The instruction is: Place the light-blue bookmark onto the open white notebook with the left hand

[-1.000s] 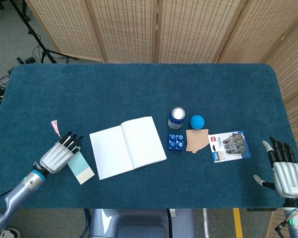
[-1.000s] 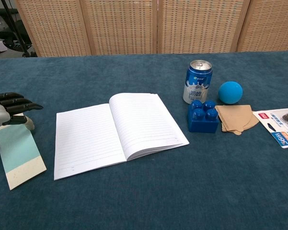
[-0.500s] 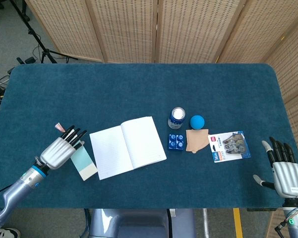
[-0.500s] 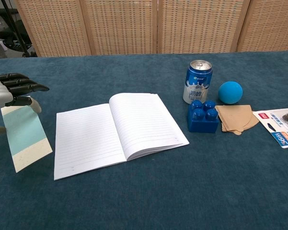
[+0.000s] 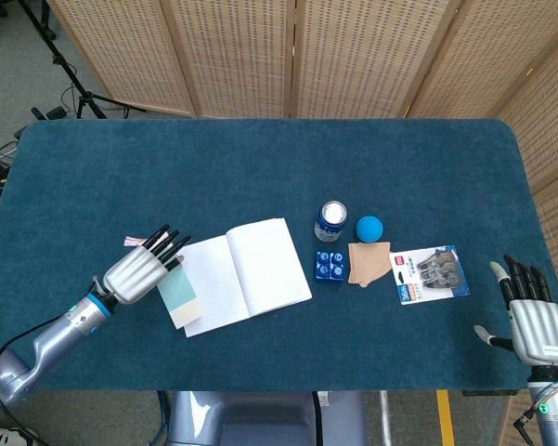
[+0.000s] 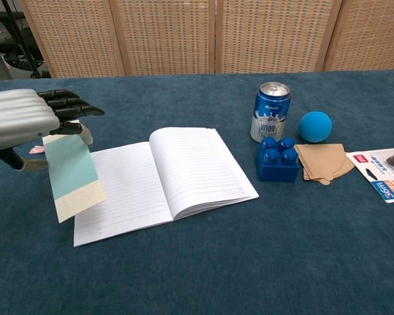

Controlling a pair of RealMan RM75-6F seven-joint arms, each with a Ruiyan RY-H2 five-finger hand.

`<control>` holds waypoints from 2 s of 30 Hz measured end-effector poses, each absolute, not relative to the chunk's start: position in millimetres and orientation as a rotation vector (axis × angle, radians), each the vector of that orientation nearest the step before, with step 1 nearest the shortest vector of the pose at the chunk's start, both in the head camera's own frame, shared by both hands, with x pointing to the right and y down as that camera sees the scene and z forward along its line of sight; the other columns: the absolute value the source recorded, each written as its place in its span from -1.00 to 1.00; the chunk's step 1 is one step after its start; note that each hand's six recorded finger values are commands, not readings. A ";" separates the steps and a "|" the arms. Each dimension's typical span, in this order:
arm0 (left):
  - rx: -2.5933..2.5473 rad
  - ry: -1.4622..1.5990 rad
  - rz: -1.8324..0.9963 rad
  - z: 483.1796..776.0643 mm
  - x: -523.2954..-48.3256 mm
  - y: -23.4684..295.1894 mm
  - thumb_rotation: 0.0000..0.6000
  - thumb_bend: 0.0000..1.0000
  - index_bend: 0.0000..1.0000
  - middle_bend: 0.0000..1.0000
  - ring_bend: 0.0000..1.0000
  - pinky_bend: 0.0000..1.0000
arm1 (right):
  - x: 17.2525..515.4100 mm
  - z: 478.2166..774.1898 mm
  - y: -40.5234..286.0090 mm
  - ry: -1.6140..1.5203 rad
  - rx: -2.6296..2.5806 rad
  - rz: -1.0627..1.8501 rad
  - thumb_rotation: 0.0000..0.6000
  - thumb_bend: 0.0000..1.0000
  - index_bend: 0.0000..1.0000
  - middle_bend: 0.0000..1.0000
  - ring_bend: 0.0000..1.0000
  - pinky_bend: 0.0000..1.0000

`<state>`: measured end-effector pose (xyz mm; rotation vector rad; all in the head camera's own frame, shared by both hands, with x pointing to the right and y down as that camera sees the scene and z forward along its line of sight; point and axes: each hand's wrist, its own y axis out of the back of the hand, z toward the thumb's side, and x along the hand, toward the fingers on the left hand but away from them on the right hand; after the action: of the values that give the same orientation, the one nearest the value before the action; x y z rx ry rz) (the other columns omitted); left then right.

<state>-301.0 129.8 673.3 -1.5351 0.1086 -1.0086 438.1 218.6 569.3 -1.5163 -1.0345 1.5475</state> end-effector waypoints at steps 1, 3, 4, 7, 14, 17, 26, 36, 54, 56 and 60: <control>-1.536 0.104 -1.006 675.6 -298.1 128.3 1.00 -0.39 -0.24 -1.00 -1.00 -1.00 | 438.7 570.4 217.9 -1.034 -1.517 1.551 1.00 -0.84 -0.94 -1.00 -1.00 -1.00; -1.538 0.090 -1.001 681.8 -291.2 125.0 1.00 -0.39 -0.24 -1.00 -1.00 -1.00 | 439.8 572.1 216.8 -1.033 -1.517 1.558 1.00 -0.84 -0.94 -1.00 -1.00 -1.00; -1.538 0.083 -0.997 684.5 -287.9 123.7 1.00 -0.40 -0.24 -1.00 -1.00 -1.00 | 440.6 573.5 216.1 -1.033 -1.517 1.565 1.00 -0.84 -0.94 -1.00 -1.00 -1.00; -1.536 0.065 -0.984 693.1 -276.1 119.6 1.00 -0.40 -0.24 -1.00 -1.00 -1.00 | 443.3 577.2 214.4 -1.034 -1.521 1.582 1.00 -0.84 -0.94 -1.00 -1.00 -1.00; -1.563 0.052 -0.951 710.0 -244.7 113.1 1.00 -0.39 -0.24 -1.00 -1.00 -1.00 | 452.1 584.5 209.7 -1.042 -1.521 1.622 1.00 -0.83 -0.94 -1.00 -1.00 -1.00; -1.576 0.049 -0.938 714.2 -233.2 112.9 1.00 -0.40 -0.24 -1.00 -1.00 -1.00 | 455.2 585.5 208.2 -1.050 -1.519 1.630 1.00 -0.82 -0.94 -1.00 -1.00 -1.00; -1.606 0.045 -0.919 719.4 -214.7 114.4 1.00 -0.39 -0.24 -1.00 -1.00 -1.00 | 460.0 587.0 207.1 -1.057 -1.517 1.645 1.00 -0.82 -0.94 -1.00 -1.00 -1.00; -1.614 0.027 -0.924 723.7 -210.3 115.9 1.00 -0.39 -0.24 -1.00 -1.00 -1.00 | 461.9 586.0 208.1 -1.060 -1.509 1.649 1.00 -0.82 -0.94 -1.00 -1.00 -1.00; -1.620 0.035 -0.899 723.2 -201.0 121.9 1.00 -0.40 -0.24 -1.00 -1.00 -1.00 | 456.9 586.2 208.6 -1.052 -1.515 1.634 1.00 -0.82 -0.94 -1.00 -1.00 -1.00; -1.621 0.034 -0.898 723.2 -200.5 122.6 1.00 -0.40 -0.27 -1.00 -1.00 -1.00 | 456.8 585.4 208.5 -1.055 -1.514 1.629 1.00 -0.82 -0.94 -1.00 -1.00 -1.00; -1.613 0.036 -0.903 723.0 -201.7 122.2 1.00 -0.41 -0.49 -1.00 -1.00 -1.00 | 457.1 583.8 208.3 -1.062 -1.511 1.619 1.00 -0.82 -0.94 -1.00 -1.00 -1.00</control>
<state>-201.7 122.2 723.0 -1.6133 0.0360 -0.9033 457.1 208.3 583.8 -1.5113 -1.0623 1.6193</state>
